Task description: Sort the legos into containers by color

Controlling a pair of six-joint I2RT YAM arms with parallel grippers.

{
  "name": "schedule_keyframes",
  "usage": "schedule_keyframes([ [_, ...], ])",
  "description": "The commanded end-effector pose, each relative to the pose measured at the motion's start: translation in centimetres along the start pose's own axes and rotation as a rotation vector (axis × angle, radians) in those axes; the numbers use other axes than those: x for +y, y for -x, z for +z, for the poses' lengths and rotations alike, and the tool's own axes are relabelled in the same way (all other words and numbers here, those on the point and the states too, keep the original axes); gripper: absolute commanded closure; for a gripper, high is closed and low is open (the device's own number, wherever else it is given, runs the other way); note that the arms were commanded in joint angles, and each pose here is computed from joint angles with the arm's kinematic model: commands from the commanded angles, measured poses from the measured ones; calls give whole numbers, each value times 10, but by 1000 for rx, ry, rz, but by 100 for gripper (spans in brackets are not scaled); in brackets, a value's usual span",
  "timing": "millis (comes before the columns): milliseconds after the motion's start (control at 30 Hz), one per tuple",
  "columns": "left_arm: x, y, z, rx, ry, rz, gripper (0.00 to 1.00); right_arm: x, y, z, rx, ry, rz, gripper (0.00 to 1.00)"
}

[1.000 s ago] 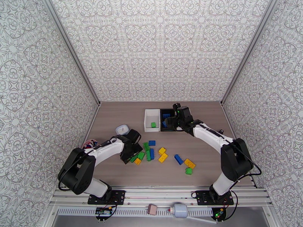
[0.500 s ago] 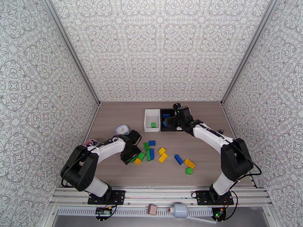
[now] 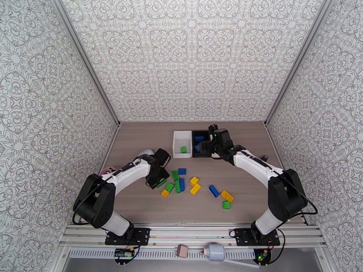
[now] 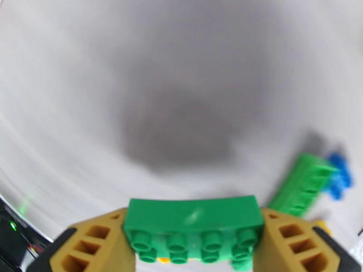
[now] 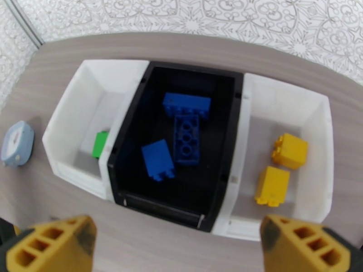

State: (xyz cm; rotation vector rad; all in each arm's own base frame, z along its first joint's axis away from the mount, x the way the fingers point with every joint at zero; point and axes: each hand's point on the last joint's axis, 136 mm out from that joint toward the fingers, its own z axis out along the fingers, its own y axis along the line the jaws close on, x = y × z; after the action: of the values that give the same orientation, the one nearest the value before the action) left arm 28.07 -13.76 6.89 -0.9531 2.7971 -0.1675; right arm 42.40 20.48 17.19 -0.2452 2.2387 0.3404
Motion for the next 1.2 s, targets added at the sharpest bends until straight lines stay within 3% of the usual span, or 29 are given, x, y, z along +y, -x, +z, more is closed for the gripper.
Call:
schedule_keyframes([
  [0,-29,33,-29,-121,-66,143,40,11,6,-14,-49,58,2,1],
  [200,-82,77,-53,-218,-174,198,43,8,4,-28,-77,54,9,1],
  [400,-141,111,-51,-234,-273,50,44,3,-3,-32,-76,37,30,1],
  [933,-211,112,-4,-72,-308,-305,44,-13,-16,-55,-87,-34,36,1],
  [1100,-220,113,1,-73,-307,-334,43,-15,-25,-57,-78,-30,58,1],
  [1167,-218,112,18,-65,-268,-334,43,-15,-27,-57,-79,-31,62,1],
])
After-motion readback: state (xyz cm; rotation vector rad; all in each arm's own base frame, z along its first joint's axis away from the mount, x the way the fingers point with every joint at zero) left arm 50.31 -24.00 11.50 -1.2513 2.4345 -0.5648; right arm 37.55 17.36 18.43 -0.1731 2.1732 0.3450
